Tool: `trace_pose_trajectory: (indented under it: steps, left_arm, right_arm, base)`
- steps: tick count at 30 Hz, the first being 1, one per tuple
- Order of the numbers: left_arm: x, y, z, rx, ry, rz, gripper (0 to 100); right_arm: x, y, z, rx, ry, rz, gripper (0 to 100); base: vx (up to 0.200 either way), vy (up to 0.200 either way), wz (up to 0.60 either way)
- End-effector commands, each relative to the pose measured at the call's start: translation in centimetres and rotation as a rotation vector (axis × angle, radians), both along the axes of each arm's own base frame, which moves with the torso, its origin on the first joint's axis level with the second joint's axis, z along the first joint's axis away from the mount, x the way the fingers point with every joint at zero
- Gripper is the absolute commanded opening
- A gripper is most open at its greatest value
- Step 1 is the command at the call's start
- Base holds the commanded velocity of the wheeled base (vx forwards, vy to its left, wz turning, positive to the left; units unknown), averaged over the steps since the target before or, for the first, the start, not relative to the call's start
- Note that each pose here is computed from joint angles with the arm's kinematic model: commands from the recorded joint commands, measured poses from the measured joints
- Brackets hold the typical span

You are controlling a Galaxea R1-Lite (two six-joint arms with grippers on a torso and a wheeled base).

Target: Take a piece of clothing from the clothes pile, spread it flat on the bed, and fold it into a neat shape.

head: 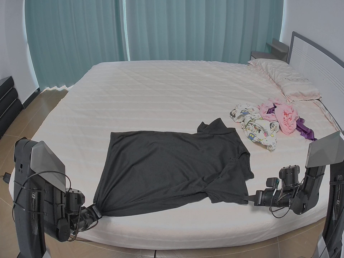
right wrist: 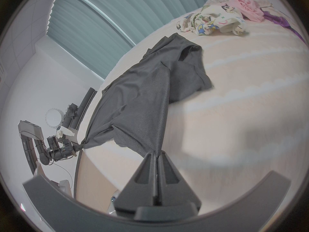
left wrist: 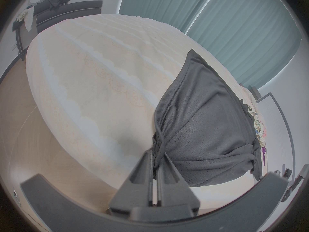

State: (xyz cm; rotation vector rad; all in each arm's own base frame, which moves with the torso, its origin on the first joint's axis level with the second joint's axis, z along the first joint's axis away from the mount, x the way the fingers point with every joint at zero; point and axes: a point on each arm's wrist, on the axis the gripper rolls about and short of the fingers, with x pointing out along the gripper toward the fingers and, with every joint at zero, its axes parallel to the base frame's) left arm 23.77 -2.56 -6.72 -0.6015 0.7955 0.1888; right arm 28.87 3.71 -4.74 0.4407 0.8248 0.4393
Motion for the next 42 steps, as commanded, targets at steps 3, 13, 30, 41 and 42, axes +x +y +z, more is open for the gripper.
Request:
trace_pose_trajectory:
  steps: [3,13,30,41,42]
  left_arm:
    - [0.0,0.1,2.1,-0.013,-0.076,0.003,0]
    - [-1.4,0.4,5.0,0.035,-0.142,-0.030,0]
    - [-2.4,0.5,6.4,0.160,-0.146,-0.137,0]
    - [-4.7,0.9,7.7,0.275,-0.017,-0.254,0]
    - [-4.8,0.9,7.7,0.277,-0.011,-0.257,0]
  right_arm:
    - [-4.8,-0.8,2.5,0.007,-0.002,-0.019,0]
    - [-8.3,-1.1,3.5,-0.019,0.042,-0.102,0]
    - [-11.8,0.2,5.4,-0.194,0.200,-0.132,0]
    - [-14.3,0.0,7.5,-0.228,0.230,-0.135,0]
    - [-14.6,0.0,7.6,-0.230,0.240,-0.137,0]
  base:
    - [0.000,0.000,0.00]
    - [0.000,0.000,0.00]
    - [0.000,0.000,0.00]
    - [0.000,0.000,0.00]
    - [0.000,0.000,0.00]
